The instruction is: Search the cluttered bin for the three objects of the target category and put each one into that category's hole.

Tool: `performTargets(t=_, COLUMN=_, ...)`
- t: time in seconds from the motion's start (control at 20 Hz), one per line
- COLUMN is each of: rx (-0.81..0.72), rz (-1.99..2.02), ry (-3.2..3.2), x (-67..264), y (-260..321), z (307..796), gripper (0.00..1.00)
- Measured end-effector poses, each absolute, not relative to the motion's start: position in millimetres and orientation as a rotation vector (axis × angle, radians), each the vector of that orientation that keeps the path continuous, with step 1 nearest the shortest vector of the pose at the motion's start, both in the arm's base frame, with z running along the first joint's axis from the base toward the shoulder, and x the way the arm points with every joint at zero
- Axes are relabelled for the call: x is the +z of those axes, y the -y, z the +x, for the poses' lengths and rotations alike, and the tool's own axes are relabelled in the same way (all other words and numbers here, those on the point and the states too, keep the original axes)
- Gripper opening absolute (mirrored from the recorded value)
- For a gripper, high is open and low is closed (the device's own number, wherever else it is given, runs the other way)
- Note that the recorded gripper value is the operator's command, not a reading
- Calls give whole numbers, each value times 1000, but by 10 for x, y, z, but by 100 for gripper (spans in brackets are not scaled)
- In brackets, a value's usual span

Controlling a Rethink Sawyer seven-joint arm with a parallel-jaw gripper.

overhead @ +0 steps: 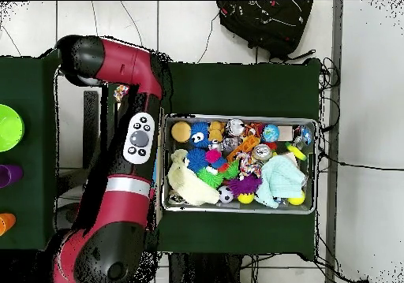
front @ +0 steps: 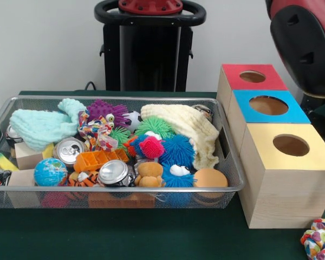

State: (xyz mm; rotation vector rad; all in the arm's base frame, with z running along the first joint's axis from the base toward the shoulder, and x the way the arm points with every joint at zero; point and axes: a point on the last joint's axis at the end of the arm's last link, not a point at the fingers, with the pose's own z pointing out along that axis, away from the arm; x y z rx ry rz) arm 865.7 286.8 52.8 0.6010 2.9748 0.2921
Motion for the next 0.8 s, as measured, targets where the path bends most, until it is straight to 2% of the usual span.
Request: performTargets(t=0.8, rx=200, rz=579, ry=-2975, x=413, y=-2497, z=8721, gripper=100)
